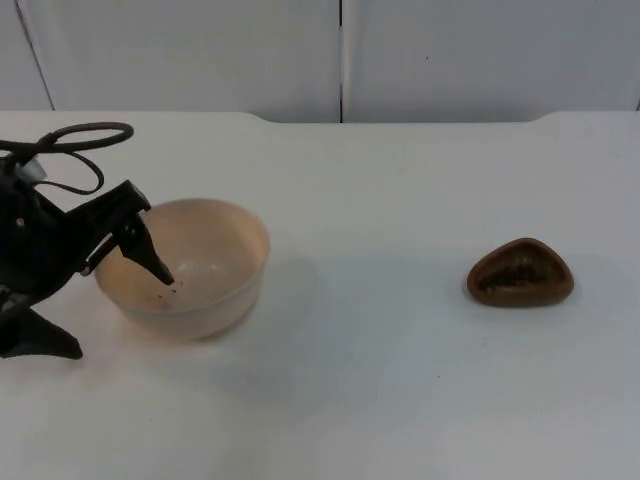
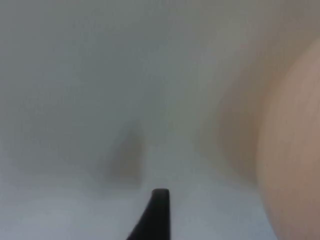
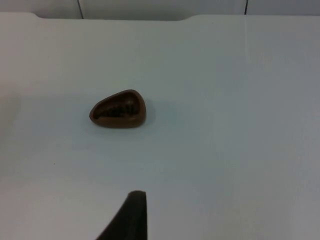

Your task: Pick up the bowl with the left hand and pour the coffee beans from the cup into the bowl with the right hand.

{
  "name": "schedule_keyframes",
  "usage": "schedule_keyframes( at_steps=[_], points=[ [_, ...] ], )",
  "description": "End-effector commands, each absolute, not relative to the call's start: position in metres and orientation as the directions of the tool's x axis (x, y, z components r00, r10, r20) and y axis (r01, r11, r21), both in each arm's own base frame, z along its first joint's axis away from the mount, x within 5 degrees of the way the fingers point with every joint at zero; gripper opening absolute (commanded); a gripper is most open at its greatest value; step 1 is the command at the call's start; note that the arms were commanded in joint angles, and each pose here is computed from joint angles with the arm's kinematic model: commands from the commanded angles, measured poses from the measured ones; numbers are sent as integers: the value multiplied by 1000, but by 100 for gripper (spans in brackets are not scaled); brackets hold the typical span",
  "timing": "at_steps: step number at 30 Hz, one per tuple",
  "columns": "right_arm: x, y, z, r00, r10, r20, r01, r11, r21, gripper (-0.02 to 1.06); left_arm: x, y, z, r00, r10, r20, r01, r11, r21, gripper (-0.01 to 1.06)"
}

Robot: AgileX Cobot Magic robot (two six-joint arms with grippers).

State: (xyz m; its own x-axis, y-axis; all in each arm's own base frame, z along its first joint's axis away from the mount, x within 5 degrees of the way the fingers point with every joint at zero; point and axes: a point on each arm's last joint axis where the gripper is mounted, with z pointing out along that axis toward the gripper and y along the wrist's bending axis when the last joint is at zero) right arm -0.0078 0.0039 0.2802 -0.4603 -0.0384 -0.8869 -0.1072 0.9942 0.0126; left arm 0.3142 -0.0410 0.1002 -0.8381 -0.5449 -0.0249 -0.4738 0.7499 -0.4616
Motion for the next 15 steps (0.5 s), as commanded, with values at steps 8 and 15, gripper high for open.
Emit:
schedule_keyframes(
  at_steps=[8, 15],
  points=[
    [-8, 3, 280, -456, -43, -889, -98, 995, 2, 105, 320, -42, 101, -814, -579, -49, -489, 729, -479, 54],
    [-8, 3, 280, -456, -45, -889, -96, 995, -1, 105, 320, -41, 101, -811, -582, -53, -491, 728, -479, 26]
  ],
)
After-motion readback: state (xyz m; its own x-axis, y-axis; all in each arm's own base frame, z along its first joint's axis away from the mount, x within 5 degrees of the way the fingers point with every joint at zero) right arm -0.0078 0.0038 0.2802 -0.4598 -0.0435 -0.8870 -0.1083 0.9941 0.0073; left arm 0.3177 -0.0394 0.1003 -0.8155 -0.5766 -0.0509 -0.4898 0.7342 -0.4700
